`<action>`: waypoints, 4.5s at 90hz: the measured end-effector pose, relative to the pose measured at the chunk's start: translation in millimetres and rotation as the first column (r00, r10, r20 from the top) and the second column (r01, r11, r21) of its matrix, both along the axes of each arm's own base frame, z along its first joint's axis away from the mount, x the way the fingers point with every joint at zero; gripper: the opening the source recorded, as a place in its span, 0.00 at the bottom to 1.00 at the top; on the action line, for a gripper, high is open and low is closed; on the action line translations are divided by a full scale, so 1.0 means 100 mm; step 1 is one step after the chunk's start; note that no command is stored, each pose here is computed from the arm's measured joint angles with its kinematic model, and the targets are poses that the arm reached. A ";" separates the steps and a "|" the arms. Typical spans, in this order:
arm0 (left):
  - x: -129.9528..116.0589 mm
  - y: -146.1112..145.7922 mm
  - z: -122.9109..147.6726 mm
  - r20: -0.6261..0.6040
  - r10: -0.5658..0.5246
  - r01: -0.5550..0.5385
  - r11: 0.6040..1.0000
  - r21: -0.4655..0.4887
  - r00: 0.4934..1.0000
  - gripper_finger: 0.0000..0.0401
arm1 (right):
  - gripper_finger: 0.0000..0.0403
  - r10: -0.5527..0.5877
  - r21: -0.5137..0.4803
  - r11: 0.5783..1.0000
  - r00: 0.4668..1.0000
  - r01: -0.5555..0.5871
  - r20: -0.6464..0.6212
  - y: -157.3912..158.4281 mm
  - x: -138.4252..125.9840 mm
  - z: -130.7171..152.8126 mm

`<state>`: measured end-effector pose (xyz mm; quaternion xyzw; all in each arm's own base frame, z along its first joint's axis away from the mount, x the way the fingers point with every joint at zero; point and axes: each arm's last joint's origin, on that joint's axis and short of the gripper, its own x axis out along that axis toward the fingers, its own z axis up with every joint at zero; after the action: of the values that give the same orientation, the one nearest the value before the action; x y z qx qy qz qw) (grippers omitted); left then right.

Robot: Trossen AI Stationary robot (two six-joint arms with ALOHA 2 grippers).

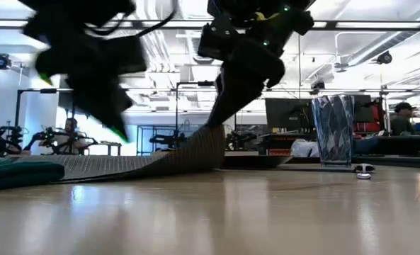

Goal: Set table place
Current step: Move the gray place mat to the center of the table

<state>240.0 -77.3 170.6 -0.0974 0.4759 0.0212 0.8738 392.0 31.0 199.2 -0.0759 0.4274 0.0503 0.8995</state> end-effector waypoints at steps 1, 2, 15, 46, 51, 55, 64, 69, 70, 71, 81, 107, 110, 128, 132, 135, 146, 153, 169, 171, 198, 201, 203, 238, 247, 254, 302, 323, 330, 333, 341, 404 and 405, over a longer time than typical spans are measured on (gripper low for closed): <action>-0.01 -0.02 -0.01 -0.003 0.002 -0.002 1.000 -0.006 1.000 0.00 | 0.36 0.003 -0.002 1.000 1.000 -0.003 0.005 0.00 0.01 0.00; -0.03 -0.04 -0.01 -0.007 0.004 -0.004 1.000 -0.012 1.000 0.00 | 0.36 0.003 -0.003 1.000 1.000 -0.003 0.008 0.00 0.01 -0.01; -0.19 -0.23 -0.16 -0.067 0.014 -0.017 0.999 -0.042 0.998 0.00 | 0.35 -0.003 0.003 1.000 1.000 0.003 -0.014 -0.02 0.01 -0.05; -0.21 -0.26 -0.28 -0.090 0.054 -0.055 0.998 -0.017 0.994 0.00 | 0.28 -0.043 0.090 0.993 0.943 0.077 -0.330 0.05 -0.26 0.27; -0.20 -0.26 -0.26 -0.083 0.042 -0.042 0.999 -0.009 0.996 0.00 | 0.27 -0.042 0.100 0.992 0.942 0.079 -0.332 0.05 -0.27 0.33; -0.19 -0.27 -0.23 -0.071 0.035 -0.036 0.999 -0.011 0.997 0.00 | 0.26 -0.041 0.103 0.992 0.949 0.076 -0.312 0.05 -0.26 0.36; -0.14 -0.29 -0.13 -0.037 0.021 -0.021 1.000 -0.019 0.999 0.00 | 0.25 -0.014 0.101 0.994 0.988 0.030 -0.151 0.05 -0.13 0.40; -0.10 -0.31 -0.07 -0.004 0.010 -0.010 1.000 -0.024 1.000 0.00 | 0.24 0.018 0.085 0.996 0.999 -0.014 -0.047 0.05 -0.03 0.36; -0.09 -0.31 -0.06 -0.001 0.008 -0.008 1.000 -0.023 1.000 0.00 | 0.24 0.024 0.081 0.996 0.999 -0.022 -0.027 0.05 -0.01 0.35; -0.09 -0.32 -0.05 0.001 0.007 -0.006 1.000 -0.022 1.000 0.00 | 0.23 0.031 0.077 0.997 1.000 -0.030 -0.007 0.05 0.01 0.34; -0.01 -0.36 -0.01 0.072 -0.022 0.025 0.999 -0.032 0.997 0.00 | 0.22 0.069 0.041 0.996 0.988 -0.075 0.139 0.04 0.22 0.16; -0.01 -0.47 -0.28 -0.044 -0.046 0.043 0.997 -0.056 0.998 0.00 | 0.14 0.004 0.048 0.999 0.993 0.001 -0.121 -0.11 0.25 -0.49; -0.02 -0.47 -0.30 -0.058 -0.038 0.035 0.998 -0.054 0.998 0.00 | 0.13 -0.006 0.054 0.998 0.989 0.014 -0.145 -0.11 0.24 -0.51; -0.05 -0.46 -0.35 -0.121 -0.001 -0.004 0.999 -0.042 0.993 0.00 | 0.07 -0.033 0.074 0.996 0.961 0.055 -0.276 -0.06 0.12 -0.56; -0.06 -0.45 -0.36 -0.131 0.012 -0.018 0.999 -0.040 0.991 0.00 | 0.06 -0.040 0.078 0.995 0.952 0.066 -0.303 -0.04 0.10 -0.56; -0.07 -0.44 -0.35 -0.141 0.019 -0.024 0.999 -0.038 0.990 0.00 | 0.06 -0.047 0.079 0.994 0.945 0.077 -0.322 -0.03 0.07 -0.56; -0.11 -0.44 -0.36 -0.165 0.028 -0.034 0.999 -0.031 0.986 0.00 | 0.05 -0.065 0.081 0.991 0.924 0.103 -0.378 0.06 0.01 -0.58; -0.11 -0.44 -0.36 -0.168 0.030 -0.035 0.999 -0.032 0.985 0.00 | 0.05 -0.075 0.083 0.990 0.912 0.118 -0.403 0.13 -0.03 -0.59; -0.16 -0.45 -0.36 -0.206 0.054 -0.061 0.998 -0.029 0.977 0.00 | 0.05 -0.052 0.084 0.991 0.890 0.100 -0.454 0.32 -0.11 -0.61; -0.17 -0.45 -0.36 -0.210 0.058 -0.065 0.997 -0.029 0.976 0.00 | 0.05 -0.052 0.086 0.991 0.889 0.102 -0.455 0.34 -0.12 -0.60; -0.33 -0.46 -0.29 -0.281 0.080 -0.091 0.995 -0.028 0.956 0.00 | 0.05 -0.032 0.094 0.992 0.894 0.082 -0.448 0.47 -0.15 -0.58; -0.34 -0.46 -0.29 -0.291 0.084 -0.095 0.995 -0.024 0.953 0.00 | 0.05 -0.031 0.094 0.992 0.894 0.081 -0.447 0.47 -0.14 -0.57; -0.35 -0.46 -0.29 -0.295 0.085 -0.096 0.995 -0.021 0.952 0.00 | 0.05 -0.030 0.095 0.992 0.895 0.081 -0.445 0.47 -0.14 -0.57; -0.51 -0.48 -0.29 -0.378 0.115 -0.105 0.993 0.048 0.919 0.00 | 0.05 -0.026 0.102 0.992 0.907 0.076 -0.421 0.48 -0.12 -0.57; -0.56 -0.48 -0.25 -0.385 0.119 -0.113 0.993 0.038 0.915 0.00 | 0.05 -0.026 0.103 0.992 0.908 0.075 -0.418 0.48 -0.12 -0.56; -0.60 -0.48 -0.19 -0.382 0.120 -0.120 0.993 0.024 0.916 0.00 | 0.05 -0.025 0.105 0.992 0.910 0.075 -0.413 0.48 -0.12 -0.55; -0.54 -0.47 -0.13 -0.237 0.076 -0.048 0.992 0.121 0.968 0.15 | 0.05 -0.003 0.115 0.992 0.931 0.049 -0.364 0.49 -0.06 -0.53; -0.50 -0.44 -0.29 -0.270 0.053 0.020 0.966 0.259 0.961 0.39 | 0.05 -0.011 0.125 0.991 0.939 0.057 -0.343 0.50 -0.05 -0.55; -0.50 -0.43 -0.29 -0.263 0.070 0.004 0.962 0.273 0.962 0.44 | 0.05 -0.011 0.125 0.991 0.940 0.057 -0.342 0.50 -0.05 -0.56; -0.50 -0.43 -0.29 -0.259 0.077 -0.001 0.959 0.282 0.963 0.45 | 0.05 -0.010 0.125 0.991 0.940 0.056 -0.342 0.50 -0.06 -0.56; -0.48 -0.41 -0.28 -0.228 0.097 -0.021 0.949 0.316 0.969 0.47 | 0.05 -0.009 0.123 0.991 0.940 0.054 -0.341 0.51 -0.06 -0.56; -0.38 -0.43 -0.33 -0.172 0.127 -0.052 0.923 0.382 0.977 0.03 | 0.05 0.052 0.126 0.992 0.951 -0.014 -0.303 0.62 -0.05 -0.51; -0.38 -0.43 -0.33 -0.169 0.128 -0.055 0.924 0.378 0.977 0.02 | 0.05 0.052 0.127 0.992 0.952 -0.014 -0.302 0.62 -0.06 -0.50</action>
<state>202.3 -120.6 138.1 0.0497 0.5396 0.1609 0.8249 386.5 92.9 149.3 -0.0189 0.5557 0.1027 0.8248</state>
